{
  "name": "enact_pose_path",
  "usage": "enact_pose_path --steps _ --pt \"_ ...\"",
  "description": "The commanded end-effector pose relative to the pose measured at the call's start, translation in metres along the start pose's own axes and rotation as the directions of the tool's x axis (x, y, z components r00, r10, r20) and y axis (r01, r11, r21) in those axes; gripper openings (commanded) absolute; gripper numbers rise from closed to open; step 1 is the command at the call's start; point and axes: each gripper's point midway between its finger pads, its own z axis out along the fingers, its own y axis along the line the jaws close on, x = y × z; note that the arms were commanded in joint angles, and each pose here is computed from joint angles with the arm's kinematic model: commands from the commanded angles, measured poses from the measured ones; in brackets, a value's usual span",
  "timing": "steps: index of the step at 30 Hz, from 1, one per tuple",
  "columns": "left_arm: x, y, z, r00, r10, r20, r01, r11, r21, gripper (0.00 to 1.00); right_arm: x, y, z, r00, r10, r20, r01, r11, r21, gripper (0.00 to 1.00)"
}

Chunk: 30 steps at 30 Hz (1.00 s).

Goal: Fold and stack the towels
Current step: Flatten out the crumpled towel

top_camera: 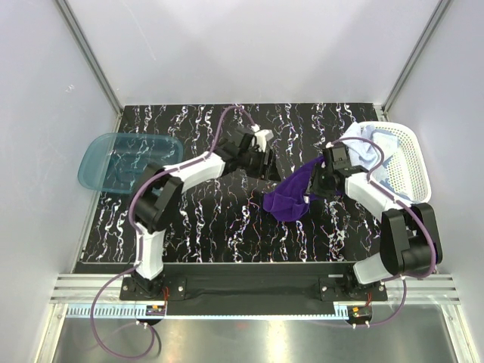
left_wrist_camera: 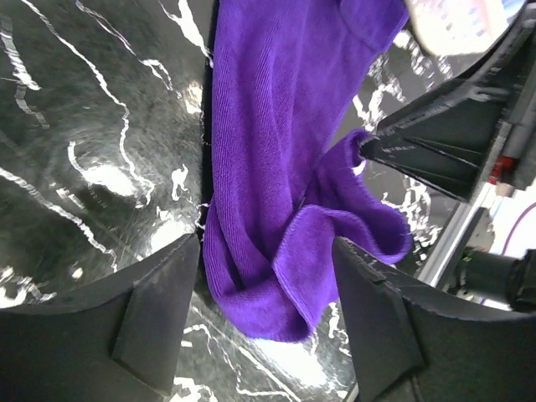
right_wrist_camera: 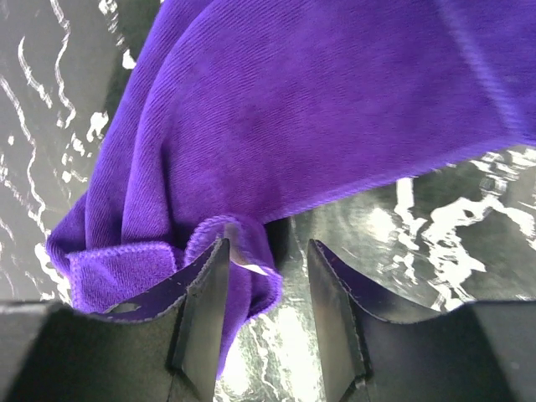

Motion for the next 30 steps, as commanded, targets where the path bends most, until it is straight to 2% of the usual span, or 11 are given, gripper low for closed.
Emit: enact_pose_path --steps 1,4,5,15,21,25,29,30 --pt "0.009 -0.007 0.016 0.996 0.073 -0.041 -0.071 0.996 0.051 0.67 -0.014 0.027 -0.006 0.995 -0.056 0.084 0.069 0.985 -0.158 0.49" --pt "0.022 -0.01 0.025 0.994 0.082 -0.078 -0.076 0.994 0.078 0.62 -0.013 0.025 -0.004 0.994 -0.058 0.091 0.073 0.983 -0.169 0.49" --pt "0.025 -0.011 0.027 0.993 0.084 -0.087 -0.076 0.993 0.087 0.58 -0.012 0.024 -0.002 0.994 -0.059 0.091 0.074 0.983 -0.17 0.48" --pt "0.046 -0.007 0.031 0.989 0.066 -0.131 -0.053 0.994 0.099 0.56 -0.011 0.024 0.003 0.994 -0.05 0.101 0.071 0.976 -0.208 0.43" --pt "0.05 -0.008 0.033 0.988 0.062 -0.142 -0.047 0.993 0.11 0.47 -0.016 0.025 0.001 0.992 -0.05 0.117 0.075 0.974 -0.214 0.42" --pt "0.052 -0.009 0.033 0.987 0.054 -0.15 -0.037 0.992 0.117 0.35 -0.019 0.026 0.003 0.991 -0.048 0.122 0.075 0.972 -0.221 0.41" --pt "0.053 -0.012 0.032 0.986 0.051 -0.156 -0.031 0.991 0.129 0.17 -0.015 0.026 0.008 0.994 -0.048 0.103 0.07 0.972 -0.223 0.38" --pt "0.052 -0.013 0.032 0.987 0.053 -0.153 -0.033 0.991 0.132 0.13 -0.015 0.026 0.008 0.993 -0.048 0.105 0.071 0.972 -0.226 0.35"
